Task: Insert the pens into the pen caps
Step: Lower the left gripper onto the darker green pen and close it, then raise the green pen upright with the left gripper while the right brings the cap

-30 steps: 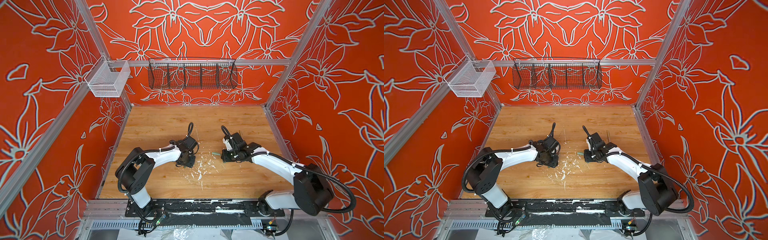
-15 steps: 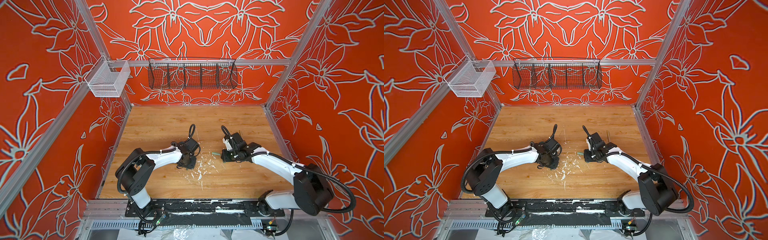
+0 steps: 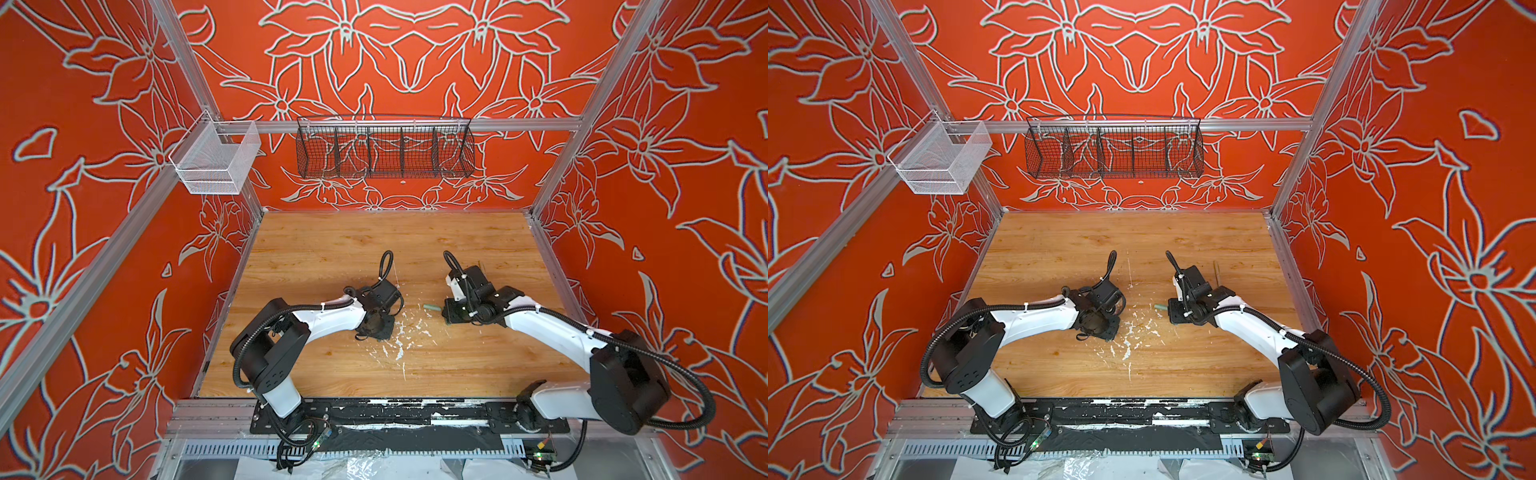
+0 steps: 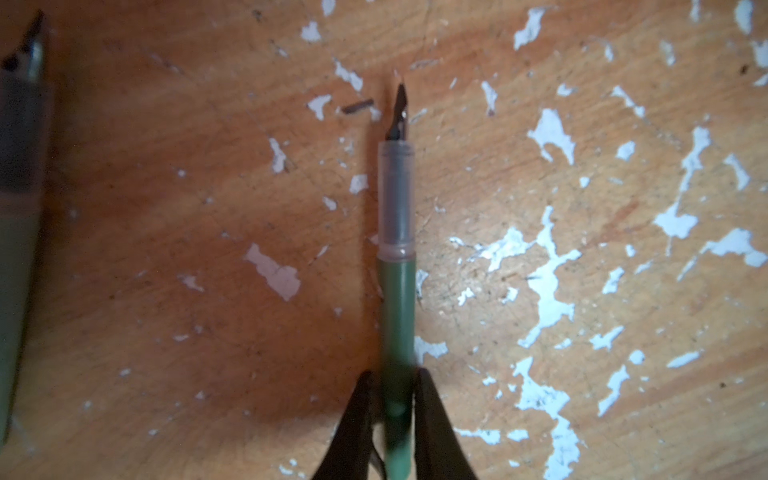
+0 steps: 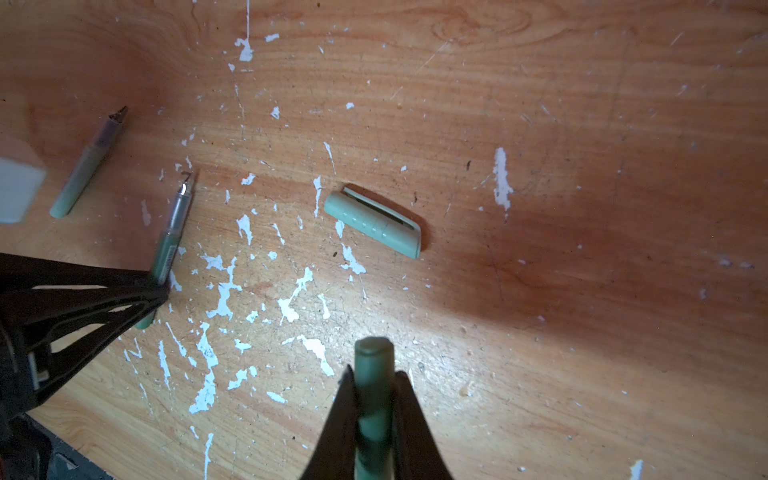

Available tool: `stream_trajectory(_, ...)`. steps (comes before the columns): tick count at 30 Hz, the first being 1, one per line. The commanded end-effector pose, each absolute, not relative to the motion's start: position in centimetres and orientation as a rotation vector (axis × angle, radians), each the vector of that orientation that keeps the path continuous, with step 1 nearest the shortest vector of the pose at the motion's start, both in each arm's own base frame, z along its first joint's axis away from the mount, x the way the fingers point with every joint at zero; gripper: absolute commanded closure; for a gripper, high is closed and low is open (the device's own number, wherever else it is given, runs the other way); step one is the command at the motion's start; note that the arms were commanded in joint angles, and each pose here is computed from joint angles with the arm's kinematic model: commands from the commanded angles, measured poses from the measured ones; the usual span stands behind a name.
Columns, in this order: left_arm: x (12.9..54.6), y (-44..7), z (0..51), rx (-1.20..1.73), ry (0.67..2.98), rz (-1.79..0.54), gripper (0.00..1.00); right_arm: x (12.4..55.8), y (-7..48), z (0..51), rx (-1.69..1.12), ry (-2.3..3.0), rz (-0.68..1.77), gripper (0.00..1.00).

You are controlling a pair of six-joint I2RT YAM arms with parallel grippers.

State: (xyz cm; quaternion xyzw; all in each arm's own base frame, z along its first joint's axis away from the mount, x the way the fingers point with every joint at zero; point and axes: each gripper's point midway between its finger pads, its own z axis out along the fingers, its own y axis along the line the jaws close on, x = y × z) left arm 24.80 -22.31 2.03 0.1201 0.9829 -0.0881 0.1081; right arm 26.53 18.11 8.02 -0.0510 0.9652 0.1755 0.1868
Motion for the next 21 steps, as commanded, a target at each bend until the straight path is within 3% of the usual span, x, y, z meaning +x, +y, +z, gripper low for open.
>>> stream_trajectory(1,22.4,-21.0,0.2,0.376,2.983,-0.192,0.85,26.6,18.0,7.8,-0.112,2.721,0.497,0.91)
stream_trajectory(6,23.1,-21.0,1.3,0.393,2.952,-0.173,1.0,26.8,17.9,8.2,-0.105,2.698,0.5,0.91)
stream_trajectory(14,24.9,-22.4,4.8,0.426,2.843,-0.24,1.0,27.8,18.6,10.2,-0.093,2.621,0.554,0.92)
stream_trajectory(21,27.3,-26.3,14.2,0.449,2.48,-0.567,1.0,29.2,19.7,16.7,-0.125,2.408,0.667,0.94)
